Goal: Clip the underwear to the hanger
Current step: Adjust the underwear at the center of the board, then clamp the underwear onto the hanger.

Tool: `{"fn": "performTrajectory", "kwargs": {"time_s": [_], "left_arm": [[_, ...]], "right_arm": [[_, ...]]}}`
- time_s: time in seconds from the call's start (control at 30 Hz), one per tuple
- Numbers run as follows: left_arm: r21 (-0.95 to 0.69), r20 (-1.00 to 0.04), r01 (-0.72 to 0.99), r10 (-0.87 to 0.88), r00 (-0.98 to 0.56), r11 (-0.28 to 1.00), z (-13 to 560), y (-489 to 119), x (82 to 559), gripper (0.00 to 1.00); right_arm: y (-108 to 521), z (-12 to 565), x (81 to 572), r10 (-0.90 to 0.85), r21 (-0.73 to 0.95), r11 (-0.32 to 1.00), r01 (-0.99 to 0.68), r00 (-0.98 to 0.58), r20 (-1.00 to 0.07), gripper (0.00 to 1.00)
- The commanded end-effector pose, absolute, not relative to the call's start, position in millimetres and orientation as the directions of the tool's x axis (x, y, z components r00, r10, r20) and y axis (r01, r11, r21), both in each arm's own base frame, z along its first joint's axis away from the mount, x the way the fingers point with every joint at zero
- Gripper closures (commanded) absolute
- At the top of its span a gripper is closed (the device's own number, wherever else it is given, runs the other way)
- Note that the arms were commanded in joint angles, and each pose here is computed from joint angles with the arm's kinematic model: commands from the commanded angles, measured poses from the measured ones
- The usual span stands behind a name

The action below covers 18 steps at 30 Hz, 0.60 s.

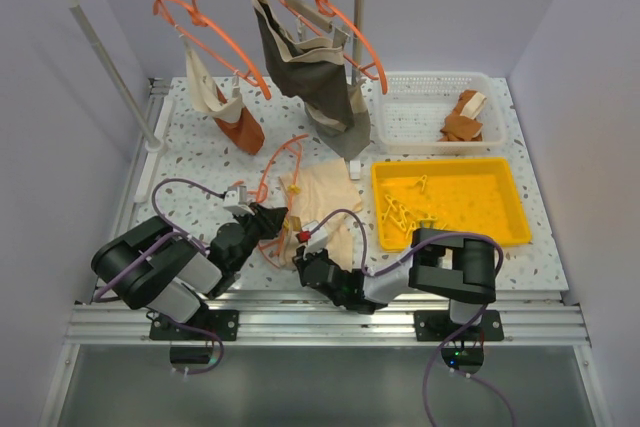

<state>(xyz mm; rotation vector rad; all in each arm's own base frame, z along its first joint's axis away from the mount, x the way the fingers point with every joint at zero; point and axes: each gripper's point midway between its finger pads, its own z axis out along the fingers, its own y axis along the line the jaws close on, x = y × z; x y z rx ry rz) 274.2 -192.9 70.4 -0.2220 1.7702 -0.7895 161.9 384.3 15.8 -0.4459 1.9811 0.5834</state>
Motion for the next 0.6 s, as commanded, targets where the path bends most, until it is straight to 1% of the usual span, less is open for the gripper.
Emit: {"fn": "performTrajectory", "kwargs": {"time_s": [0.0,0.27,0.57], "left_arm": [[-0.673,-0.725,0.377,-0.670,-0.162,0.637,133,-152,226,1.00],[-0.679,-0.718,0.396,-0.671,-0.184,0.618,134,-159,226,1.00],[-0.670,-0.722,0.392,-0.677,-0.143,0.631,138,-146,220,1.00]], "right_arm": [[340,-34,142,-0.271,0.072,0.834,-0.547,-0.520,-0.810,1.00],[348,-32,145,-0.261,0.076,0.832,-0.550,-0.509,-0.820,1.00],[347,-33,145,-0.264,0.073,0.834,-0.547,-0.512,-0.817,1.00]]}}
